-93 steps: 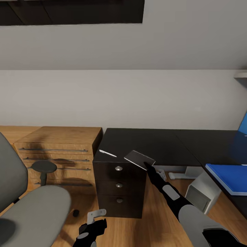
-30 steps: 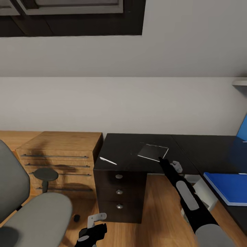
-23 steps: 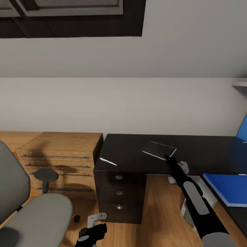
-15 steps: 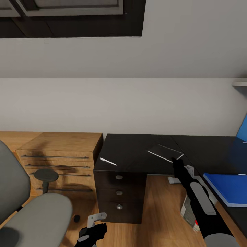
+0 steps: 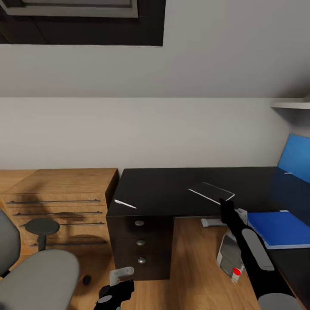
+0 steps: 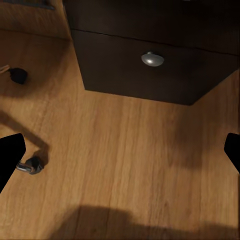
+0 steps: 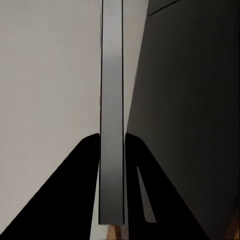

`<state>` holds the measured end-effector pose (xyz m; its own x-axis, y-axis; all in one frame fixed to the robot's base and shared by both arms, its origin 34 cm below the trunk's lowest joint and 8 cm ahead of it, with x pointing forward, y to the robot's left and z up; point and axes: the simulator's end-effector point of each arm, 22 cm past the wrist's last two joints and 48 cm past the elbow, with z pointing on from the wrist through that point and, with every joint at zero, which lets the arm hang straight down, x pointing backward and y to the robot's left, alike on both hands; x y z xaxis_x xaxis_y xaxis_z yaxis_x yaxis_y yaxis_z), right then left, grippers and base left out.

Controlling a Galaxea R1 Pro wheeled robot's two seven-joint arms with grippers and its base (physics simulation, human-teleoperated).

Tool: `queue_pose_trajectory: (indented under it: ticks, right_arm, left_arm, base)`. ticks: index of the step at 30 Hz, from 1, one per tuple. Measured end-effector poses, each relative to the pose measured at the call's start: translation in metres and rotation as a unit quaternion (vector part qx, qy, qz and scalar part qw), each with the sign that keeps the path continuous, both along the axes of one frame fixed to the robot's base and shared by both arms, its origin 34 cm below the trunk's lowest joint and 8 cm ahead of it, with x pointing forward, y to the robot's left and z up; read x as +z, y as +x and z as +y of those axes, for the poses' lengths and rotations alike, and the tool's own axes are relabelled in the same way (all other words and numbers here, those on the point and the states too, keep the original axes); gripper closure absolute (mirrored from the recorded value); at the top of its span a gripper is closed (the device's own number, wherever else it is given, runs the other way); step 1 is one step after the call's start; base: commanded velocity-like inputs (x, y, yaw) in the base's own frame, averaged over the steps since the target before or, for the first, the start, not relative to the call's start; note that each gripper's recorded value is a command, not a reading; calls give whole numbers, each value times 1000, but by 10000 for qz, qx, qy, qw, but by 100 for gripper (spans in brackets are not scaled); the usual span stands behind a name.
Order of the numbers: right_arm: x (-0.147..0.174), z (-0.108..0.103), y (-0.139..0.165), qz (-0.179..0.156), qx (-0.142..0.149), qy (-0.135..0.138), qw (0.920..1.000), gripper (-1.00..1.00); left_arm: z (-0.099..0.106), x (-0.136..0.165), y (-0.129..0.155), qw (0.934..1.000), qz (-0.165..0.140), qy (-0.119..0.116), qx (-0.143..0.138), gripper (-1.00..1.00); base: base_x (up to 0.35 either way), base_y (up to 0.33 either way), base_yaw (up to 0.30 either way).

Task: In the bedroom, organize the workspace by keeping the computer under the desk, ensuring the monitor is on the desk, placing the keyboard on the desk next to the monitor, placing the mouse on the desk next to the keyboard, moving the folder from the swivel chair onto the desk next to the mouse, stacking the notebook on top of the folder with the pen on top of the notebook, and positioning the swivel chair next to the desk.

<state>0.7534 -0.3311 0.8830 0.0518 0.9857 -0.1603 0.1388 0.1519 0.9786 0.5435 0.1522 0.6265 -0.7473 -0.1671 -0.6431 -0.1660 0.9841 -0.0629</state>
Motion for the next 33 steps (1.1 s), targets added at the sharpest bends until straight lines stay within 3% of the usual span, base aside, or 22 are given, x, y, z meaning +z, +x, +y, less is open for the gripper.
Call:
queue_pose_trajectory:
  ticks: [11, 22, 33]
  right_arm:
    - [-6, -24, -4, 42, -291, 122, 9995, 100]
    - [-18, -54, -11, 215, -845, 188, 9960, 100]
    - [-35, -63, -15, 414, -981, 211, 9941, 100]
  left_arm:
    - [1, 0, 0, 10000, 2, 0, 11, -100]
    - [1, 0, 0, 10000, -4, 3, 14, -100]
    - [1, 1, 1, 10000, -12, 3, 10, -100]
  base:
    - [0, 0, -255]
    - [0, 0, -256]
    - [0, 0, -189]
